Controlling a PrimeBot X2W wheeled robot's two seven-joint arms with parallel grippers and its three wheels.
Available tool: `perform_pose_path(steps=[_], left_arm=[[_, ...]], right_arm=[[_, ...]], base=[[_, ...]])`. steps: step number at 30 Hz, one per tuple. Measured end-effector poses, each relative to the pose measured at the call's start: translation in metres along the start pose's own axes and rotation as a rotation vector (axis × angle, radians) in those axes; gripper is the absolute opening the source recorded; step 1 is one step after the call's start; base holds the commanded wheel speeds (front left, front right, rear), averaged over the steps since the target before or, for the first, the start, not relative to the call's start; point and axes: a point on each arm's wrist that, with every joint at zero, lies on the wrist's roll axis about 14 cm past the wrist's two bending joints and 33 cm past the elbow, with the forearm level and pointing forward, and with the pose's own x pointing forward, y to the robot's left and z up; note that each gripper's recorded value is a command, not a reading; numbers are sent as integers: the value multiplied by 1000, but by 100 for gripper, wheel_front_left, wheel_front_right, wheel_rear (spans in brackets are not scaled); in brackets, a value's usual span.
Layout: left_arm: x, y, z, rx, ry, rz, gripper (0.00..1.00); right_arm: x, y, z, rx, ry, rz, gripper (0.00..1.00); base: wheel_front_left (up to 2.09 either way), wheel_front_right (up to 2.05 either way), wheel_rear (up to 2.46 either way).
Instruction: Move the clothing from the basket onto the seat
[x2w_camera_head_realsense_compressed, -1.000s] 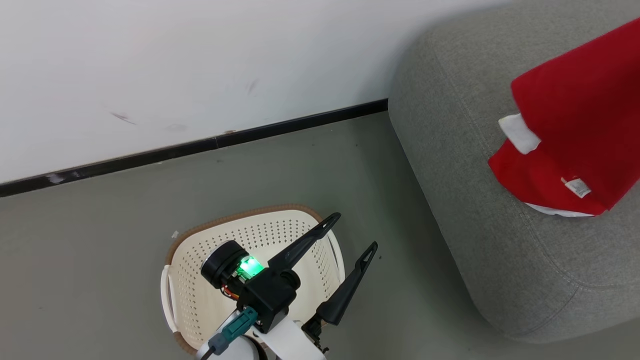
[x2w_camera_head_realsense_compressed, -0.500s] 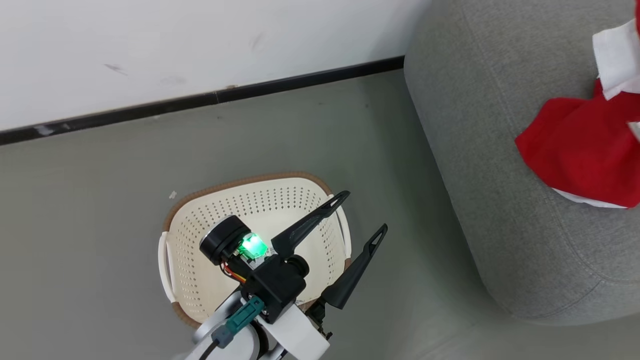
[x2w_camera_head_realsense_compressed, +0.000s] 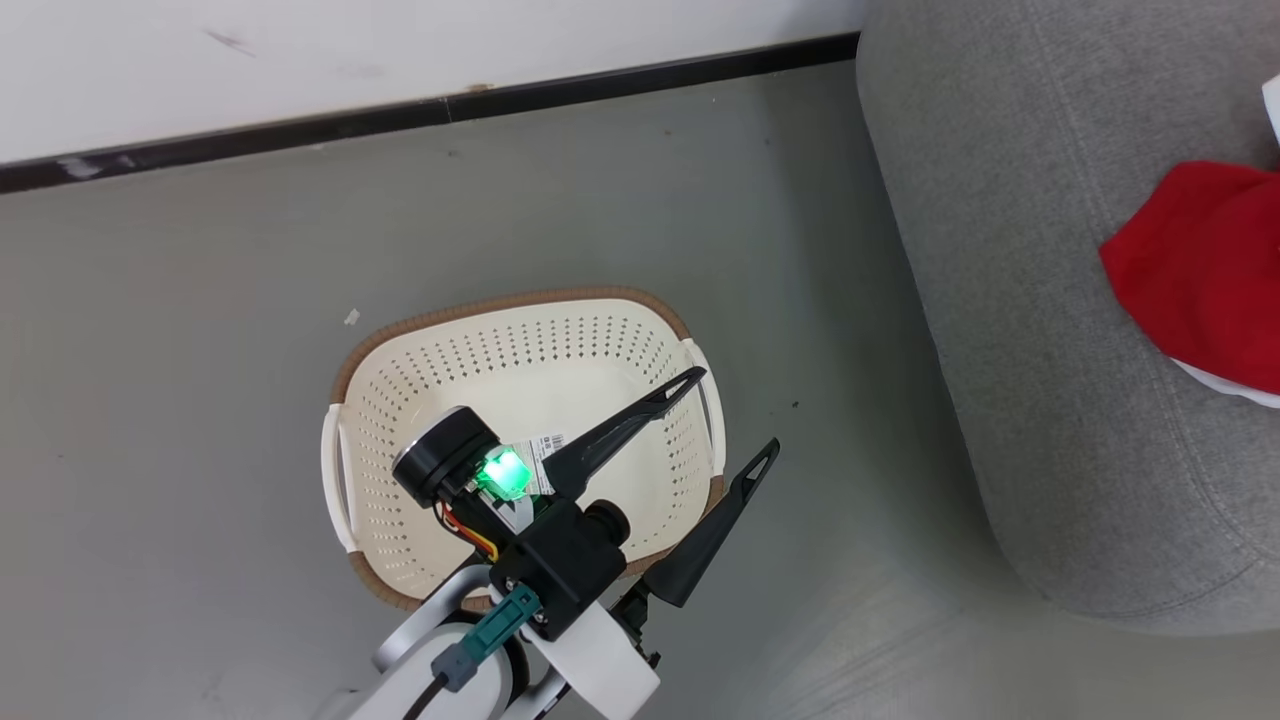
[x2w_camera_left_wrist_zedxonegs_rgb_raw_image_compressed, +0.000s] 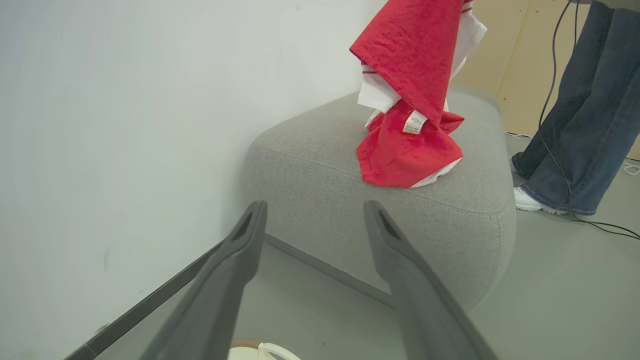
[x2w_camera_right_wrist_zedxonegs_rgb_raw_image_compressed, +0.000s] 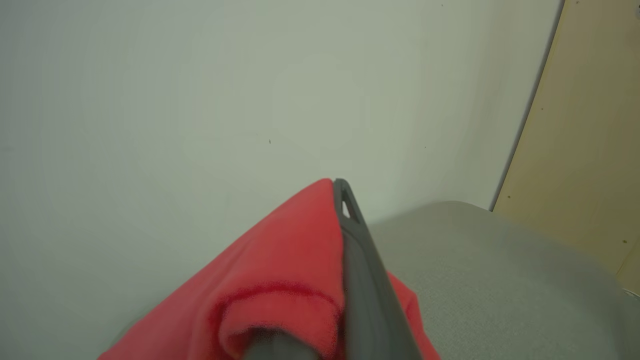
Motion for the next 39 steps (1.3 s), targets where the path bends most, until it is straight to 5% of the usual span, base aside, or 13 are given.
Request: perform_pose_path(steps=[31,35,37,38,39], left_arm=[[9,34,-38,6,67,1,100],[10,35,-40,1,65,1,100],[11,34,-40,0,62,-5,100],[12,33,-39,1,57,-8,100],[13,33,-38,2,50,-11,100]], right_arm=[[-61,37,-197,-163,498,60,0],[-68,44,-204,-158,507,78,49],[-71,44,-206,-157,510,83,88],[-72,44,-206,-158,512,85,100],[-73,45,-206,-157,507,90,100]], base=[[0,0,0],[0,0,0],[0,0,0],[0,0,0],[0,0,0]])
